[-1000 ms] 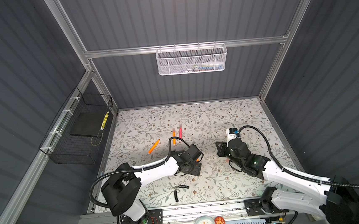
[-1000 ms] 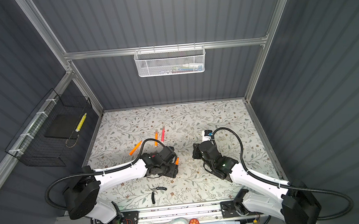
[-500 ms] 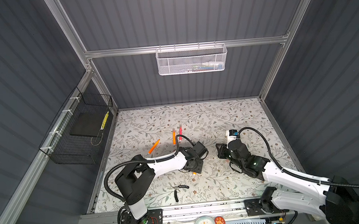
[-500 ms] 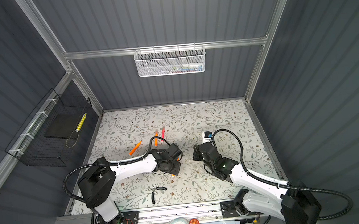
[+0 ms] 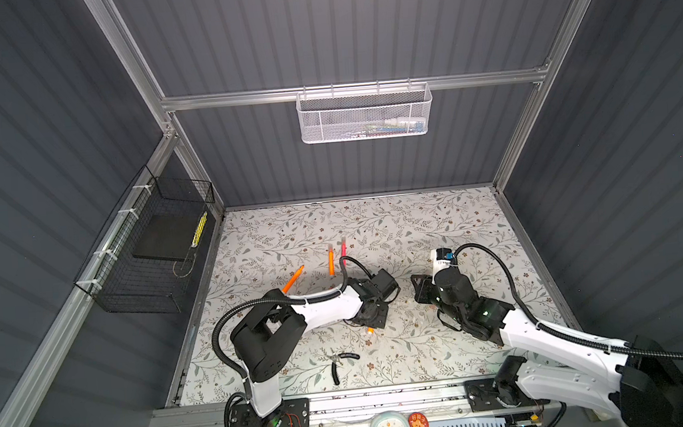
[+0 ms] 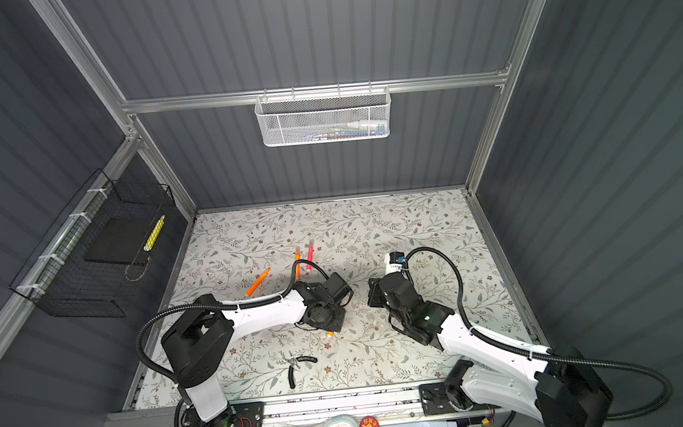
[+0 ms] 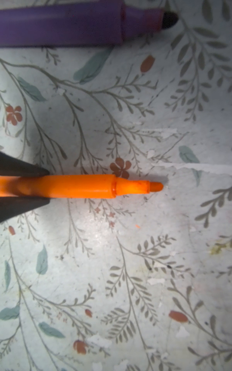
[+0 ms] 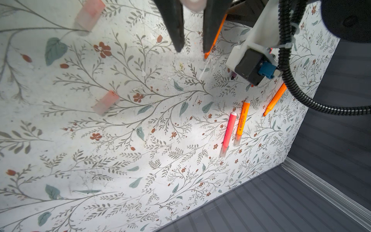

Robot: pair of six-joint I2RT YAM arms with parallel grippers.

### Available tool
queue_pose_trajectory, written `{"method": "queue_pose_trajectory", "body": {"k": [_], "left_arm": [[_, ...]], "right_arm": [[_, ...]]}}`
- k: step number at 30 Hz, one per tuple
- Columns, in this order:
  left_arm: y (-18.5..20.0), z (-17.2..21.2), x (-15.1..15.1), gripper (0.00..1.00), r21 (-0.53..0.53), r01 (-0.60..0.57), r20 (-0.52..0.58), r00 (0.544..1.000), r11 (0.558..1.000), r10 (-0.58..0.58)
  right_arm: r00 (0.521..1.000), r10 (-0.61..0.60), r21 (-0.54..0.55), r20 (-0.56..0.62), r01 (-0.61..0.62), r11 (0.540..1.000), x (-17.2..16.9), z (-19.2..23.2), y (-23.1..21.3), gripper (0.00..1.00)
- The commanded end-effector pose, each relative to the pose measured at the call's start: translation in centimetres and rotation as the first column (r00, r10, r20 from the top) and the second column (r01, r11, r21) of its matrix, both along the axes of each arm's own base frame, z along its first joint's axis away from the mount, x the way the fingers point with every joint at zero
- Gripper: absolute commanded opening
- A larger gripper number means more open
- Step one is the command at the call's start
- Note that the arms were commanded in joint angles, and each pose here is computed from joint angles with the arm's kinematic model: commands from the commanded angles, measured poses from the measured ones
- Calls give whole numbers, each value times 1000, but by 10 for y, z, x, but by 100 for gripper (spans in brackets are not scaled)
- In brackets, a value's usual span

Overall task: Insert the pens into the pen caps
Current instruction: 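Close the left gripper on the orange marker and lift it upright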

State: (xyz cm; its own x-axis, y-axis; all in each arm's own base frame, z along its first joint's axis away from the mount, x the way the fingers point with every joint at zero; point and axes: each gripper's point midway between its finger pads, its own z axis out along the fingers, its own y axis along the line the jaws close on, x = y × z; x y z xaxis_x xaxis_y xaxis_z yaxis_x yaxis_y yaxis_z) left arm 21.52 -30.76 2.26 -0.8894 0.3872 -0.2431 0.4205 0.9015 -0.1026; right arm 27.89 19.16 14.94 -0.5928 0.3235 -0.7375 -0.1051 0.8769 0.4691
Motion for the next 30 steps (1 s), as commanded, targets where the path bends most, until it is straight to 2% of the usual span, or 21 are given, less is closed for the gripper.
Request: {"method": "queue_pose_trajectory", "body": {"k": [1, 5, 10, 15, 23, 30], "left_arm": [[15, -5, -11, 6, 23, -17, -24, 1000, 1000, 18], [15, 6, -10, 0, -30, -45, 2, 999, 999, 45], [10, 42, 2, 0, -181, -110, 103, 986, 977, 130], [24, 63, 16, 0, -222, -167, 219, 952, 961, 215], [30, 94, 23, 0, -327, -135, 323, 914, 935, 245], [32, 105, 20, 0, -356, -70, 368, 906, 932, 209]], "right_arm": [[1000, -5, 20, 3, 5, 1000, -1, -1, -1, 0], [1000, -4, 33, 3, 4, 999, -1, 0, 1, 0], [999, -31, 33, -10, 31, 999, 0, -5, -3, 0], [992, -17, -34, -125, 13, 999, -2, -36, 3, 0], [908, 62, -201, -414, -158, 967, -44, -117, 22, 1], [840, 75, -284, -537, -264, 922, -59, -156, 34, 9]]}}
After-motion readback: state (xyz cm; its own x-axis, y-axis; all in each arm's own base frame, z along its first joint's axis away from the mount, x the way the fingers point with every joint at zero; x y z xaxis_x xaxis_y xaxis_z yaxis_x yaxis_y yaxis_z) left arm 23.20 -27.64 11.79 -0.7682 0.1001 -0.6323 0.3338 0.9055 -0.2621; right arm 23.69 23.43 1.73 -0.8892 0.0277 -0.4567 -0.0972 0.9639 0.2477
